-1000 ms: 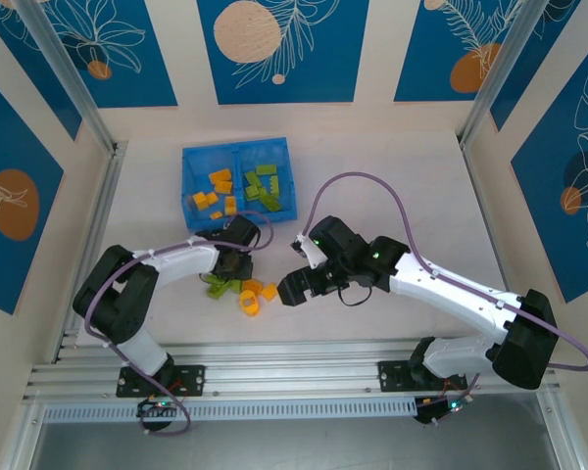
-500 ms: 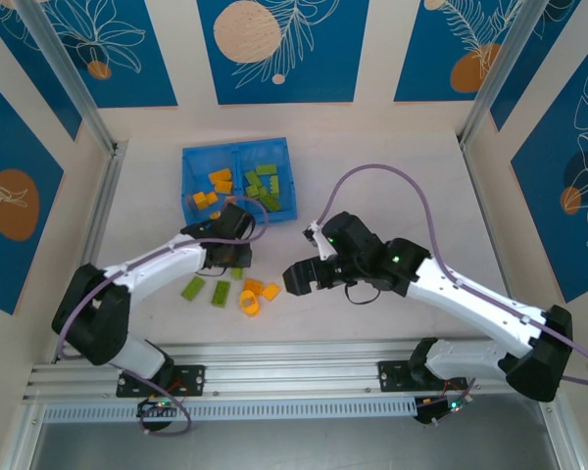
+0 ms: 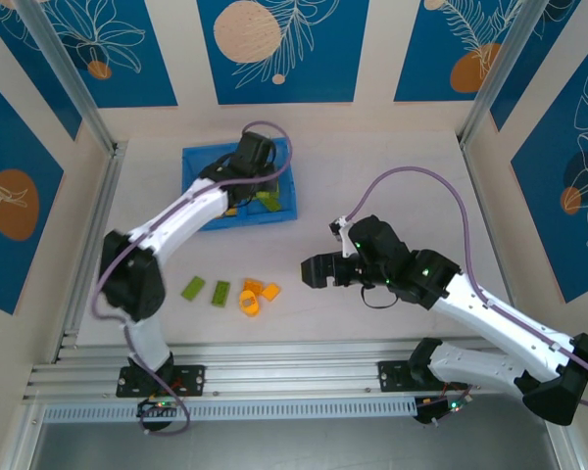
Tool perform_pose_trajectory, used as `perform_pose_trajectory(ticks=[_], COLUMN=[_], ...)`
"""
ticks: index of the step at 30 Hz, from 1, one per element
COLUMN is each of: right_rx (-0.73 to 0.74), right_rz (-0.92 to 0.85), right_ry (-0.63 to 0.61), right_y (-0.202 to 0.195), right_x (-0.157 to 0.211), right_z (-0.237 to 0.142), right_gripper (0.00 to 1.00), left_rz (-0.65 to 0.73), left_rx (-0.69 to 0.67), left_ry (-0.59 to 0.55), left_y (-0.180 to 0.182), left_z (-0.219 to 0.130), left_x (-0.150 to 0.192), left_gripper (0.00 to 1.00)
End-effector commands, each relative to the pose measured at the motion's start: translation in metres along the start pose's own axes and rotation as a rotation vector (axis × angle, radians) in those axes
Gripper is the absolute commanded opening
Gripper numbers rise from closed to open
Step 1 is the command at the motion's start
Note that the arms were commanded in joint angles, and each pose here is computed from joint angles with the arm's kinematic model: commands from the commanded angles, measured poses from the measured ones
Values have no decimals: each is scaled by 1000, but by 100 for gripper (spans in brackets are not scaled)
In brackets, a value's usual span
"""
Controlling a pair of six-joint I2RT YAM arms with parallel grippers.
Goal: Sort the legos into containers by color
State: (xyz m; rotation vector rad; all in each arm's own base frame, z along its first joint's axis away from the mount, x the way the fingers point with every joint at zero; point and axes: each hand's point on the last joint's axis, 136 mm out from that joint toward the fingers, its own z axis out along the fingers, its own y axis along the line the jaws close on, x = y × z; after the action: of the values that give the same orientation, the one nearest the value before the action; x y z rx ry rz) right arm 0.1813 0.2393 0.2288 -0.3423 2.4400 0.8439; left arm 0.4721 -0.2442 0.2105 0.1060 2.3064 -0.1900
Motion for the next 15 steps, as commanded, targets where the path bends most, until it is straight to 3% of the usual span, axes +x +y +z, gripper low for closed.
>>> perform_pose_trajectory(ticks=[1, 5, 8, 11, 15], right_rx=[-8, -2, 1, 1, -4], right_rz=[25, 18, 15, 17, 27], right_ry=[-13, -27, -40, -45, -52], right_y=[-2, -4, -6, -8, -7], right_x=[1, 0, -3, -5, -7], right_z=[-6, -15, -20, -21, -19], right_gripper=[92, 92, 93, 93, 93], left_rz=[-37, -86, -99, -95, -106], left_rx=[-32, -57, -37, 23, 102], left_ry=[-20, -27, -27, -35, -29], left_y=[11, 18, 18, 9, -6], left_z=[49, 100, 122, 124, 98], left_x=[-27, -49, -58, -66, -75], left_gripper=[8, 11, 28, 42, 49])
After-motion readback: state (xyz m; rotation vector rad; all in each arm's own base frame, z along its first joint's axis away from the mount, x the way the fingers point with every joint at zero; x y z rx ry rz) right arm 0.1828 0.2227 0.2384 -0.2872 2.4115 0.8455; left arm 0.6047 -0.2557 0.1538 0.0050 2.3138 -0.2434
